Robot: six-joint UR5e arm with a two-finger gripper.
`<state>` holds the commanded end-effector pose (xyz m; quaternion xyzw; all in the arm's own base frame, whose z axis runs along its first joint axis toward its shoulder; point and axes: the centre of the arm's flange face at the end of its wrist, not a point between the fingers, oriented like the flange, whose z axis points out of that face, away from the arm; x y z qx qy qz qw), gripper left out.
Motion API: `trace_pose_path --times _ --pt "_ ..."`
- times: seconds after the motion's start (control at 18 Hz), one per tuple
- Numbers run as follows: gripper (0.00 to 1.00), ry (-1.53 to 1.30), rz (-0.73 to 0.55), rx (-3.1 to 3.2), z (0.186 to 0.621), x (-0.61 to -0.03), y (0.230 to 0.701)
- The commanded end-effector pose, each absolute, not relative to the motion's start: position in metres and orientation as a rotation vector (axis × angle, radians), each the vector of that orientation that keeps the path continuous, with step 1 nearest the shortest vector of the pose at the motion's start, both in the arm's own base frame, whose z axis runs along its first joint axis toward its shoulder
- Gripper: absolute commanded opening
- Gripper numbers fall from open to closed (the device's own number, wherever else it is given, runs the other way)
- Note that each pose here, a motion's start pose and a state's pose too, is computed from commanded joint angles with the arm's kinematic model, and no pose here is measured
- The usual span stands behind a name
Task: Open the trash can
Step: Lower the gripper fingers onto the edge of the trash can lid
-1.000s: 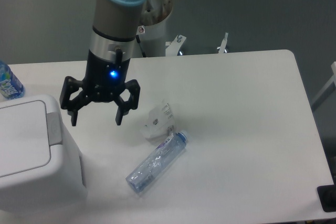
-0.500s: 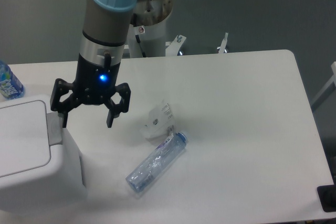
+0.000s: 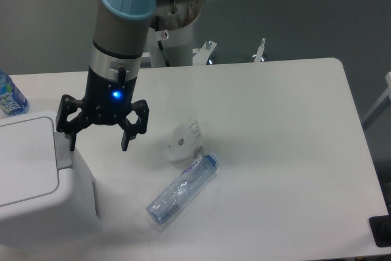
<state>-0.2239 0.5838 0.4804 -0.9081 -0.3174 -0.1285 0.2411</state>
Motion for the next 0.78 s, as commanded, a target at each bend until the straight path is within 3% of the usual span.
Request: trace_pose_path --times 0.78 --pt "1.00 -0.860 -0.361 -2.503 0.4716 -0.2173 0.5886"
